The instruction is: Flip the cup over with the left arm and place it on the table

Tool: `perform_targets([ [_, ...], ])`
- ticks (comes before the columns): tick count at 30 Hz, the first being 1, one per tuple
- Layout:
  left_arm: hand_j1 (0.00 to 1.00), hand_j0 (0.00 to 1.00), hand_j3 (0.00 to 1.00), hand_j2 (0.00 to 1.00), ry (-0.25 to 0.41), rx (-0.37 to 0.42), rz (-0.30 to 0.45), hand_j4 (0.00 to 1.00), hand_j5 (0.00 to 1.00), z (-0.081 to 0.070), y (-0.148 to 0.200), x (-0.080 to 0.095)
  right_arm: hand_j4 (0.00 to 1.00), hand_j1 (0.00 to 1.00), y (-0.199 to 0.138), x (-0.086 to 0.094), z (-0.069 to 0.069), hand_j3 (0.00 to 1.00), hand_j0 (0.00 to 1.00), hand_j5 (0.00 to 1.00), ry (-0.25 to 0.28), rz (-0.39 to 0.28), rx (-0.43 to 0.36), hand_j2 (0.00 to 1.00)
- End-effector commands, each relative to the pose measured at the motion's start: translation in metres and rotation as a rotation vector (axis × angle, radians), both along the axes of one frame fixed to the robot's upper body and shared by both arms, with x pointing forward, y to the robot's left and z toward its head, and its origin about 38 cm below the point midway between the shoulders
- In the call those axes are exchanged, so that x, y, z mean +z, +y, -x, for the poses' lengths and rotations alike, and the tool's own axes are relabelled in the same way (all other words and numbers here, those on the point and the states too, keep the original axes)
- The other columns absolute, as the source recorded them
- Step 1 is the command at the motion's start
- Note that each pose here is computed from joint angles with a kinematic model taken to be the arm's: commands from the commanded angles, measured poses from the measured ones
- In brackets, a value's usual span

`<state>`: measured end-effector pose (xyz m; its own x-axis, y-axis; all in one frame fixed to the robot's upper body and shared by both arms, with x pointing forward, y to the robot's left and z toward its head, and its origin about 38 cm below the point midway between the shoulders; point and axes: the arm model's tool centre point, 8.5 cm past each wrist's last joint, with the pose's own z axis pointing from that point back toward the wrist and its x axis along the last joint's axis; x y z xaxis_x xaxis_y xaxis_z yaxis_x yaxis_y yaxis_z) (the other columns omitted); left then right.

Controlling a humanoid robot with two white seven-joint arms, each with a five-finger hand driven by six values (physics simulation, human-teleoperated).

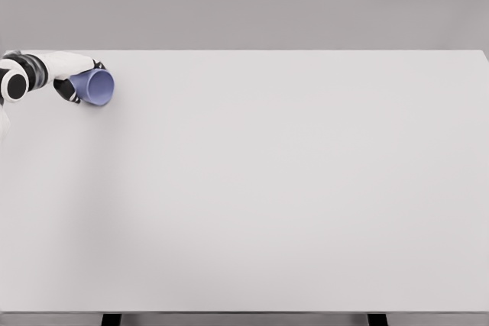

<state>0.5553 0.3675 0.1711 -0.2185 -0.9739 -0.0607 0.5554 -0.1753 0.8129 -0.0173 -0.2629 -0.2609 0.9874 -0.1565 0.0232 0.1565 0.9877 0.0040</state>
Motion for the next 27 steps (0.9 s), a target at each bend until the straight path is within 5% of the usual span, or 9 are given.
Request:
perform_targets([
  [1,0.68,0.68,0.68,0.68,0.002,0.003,-0.002,0.68,0.68,0.000,0.000,-0.001,1.00,1.00,0.000,0.000,0.000,1.00,1.00,1.00,0.000,0.000,-0.001,1.00],
  [7,0.59,0.59,0.59,0.59,-0.013,0.012,0.028,0.59,0.59,-0.001,0.002,0.006,1.00,1.00,0.000,0.000,0.000,1.00,1.00,1.00,0.000,0.000,0.001,1.00],
  [27,0.56,0.56,0.56,0.56,-0.073,0.015,0.359,0.56,0.56,0.000,0.004,0.028,1.00,1.00,0.000,0.000,0.000,1.00,1.00,1.00,0.000,0.000,-0.001,1.00],
])
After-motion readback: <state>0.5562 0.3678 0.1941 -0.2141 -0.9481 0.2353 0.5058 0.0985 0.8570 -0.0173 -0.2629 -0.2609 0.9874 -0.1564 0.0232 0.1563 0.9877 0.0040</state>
